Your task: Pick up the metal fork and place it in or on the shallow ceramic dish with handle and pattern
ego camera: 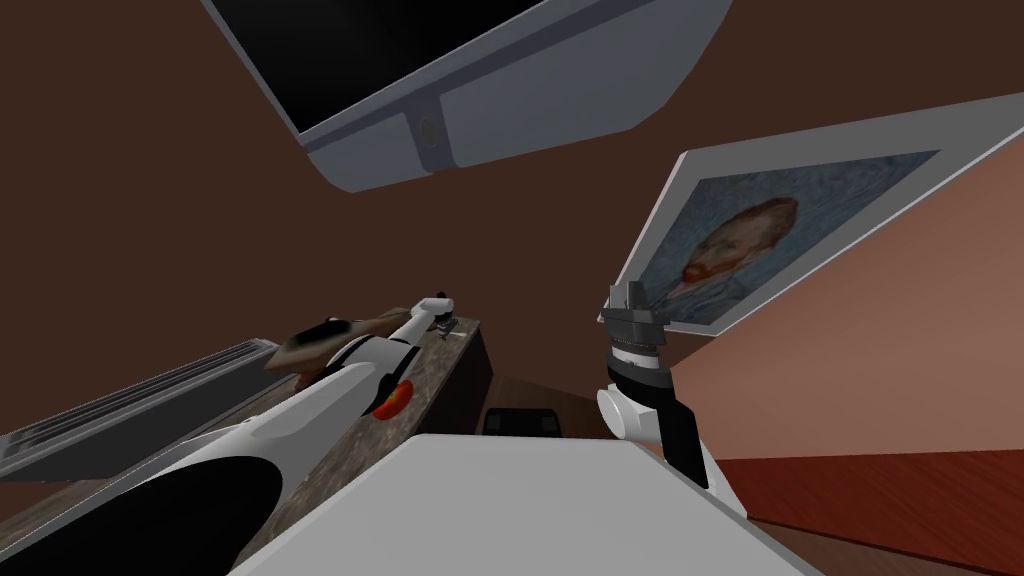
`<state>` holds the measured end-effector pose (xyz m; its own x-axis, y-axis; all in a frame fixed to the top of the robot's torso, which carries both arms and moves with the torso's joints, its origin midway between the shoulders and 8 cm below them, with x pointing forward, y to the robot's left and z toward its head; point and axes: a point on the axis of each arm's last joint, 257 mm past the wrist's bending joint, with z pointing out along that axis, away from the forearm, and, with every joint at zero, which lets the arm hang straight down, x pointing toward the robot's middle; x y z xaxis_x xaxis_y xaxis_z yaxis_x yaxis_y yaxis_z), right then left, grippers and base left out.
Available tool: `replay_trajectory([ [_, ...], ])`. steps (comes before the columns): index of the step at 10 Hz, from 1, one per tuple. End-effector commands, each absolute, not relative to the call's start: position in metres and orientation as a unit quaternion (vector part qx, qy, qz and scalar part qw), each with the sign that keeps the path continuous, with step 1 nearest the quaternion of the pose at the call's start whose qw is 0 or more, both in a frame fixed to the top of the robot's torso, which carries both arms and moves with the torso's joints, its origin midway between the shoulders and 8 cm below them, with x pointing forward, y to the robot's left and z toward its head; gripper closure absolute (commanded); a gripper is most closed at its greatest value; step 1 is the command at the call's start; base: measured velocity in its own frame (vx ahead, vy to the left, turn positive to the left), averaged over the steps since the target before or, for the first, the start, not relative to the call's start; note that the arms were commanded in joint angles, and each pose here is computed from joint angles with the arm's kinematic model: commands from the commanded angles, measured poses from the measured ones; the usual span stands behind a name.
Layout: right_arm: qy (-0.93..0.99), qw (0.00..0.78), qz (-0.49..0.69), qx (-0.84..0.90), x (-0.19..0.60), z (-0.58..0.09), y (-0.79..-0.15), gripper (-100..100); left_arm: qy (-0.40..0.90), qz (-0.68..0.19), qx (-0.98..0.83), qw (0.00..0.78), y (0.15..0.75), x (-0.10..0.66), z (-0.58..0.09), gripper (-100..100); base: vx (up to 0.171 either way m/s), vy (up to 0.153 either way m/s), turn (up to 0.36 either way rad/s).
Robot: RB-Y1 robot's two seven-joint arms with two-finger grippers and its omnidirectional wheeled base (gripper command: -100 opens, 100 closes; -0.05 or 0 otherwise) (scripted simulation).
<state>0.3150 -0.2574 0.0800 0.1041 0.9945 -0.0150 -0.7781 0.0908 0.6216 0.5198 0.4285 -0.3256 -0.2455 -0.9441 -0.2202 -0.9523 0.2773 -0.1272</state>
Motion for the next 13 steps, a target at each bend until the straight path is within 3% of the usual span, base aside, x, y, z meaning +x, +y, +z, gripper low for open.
replay_trajectory([
  [1,0.226,0.703,0.63,0.24,0.315,0.08,-0.257,0,0.788,0.016,-0.602,0.126,0.445,0.511,-0.333,-100,0.037,-0.05,-0.026],
  [8,0.226,0.703,0.63,0.24,0.315,0.08,-0.257,0,0.787,0.016,-0.604,0.127,0.477,0.494,-0.346,-100,0.037,-0.054,-0.007],
  [9,0.226,0.703,0.63,0.24,0.315,0.08,-0.257,0,0.787,0.016,-0.603,0.127,0.477,0.494,-0.346,100,0.0,0.0,0.0],
  [13,0.226,0.703,0.63,0.24,0.315,0.08,-0.257,0,0.786,0.017,-0.605,0.126,0.478,0.493,-0.347,100,0.0,0.0,0.003],
])
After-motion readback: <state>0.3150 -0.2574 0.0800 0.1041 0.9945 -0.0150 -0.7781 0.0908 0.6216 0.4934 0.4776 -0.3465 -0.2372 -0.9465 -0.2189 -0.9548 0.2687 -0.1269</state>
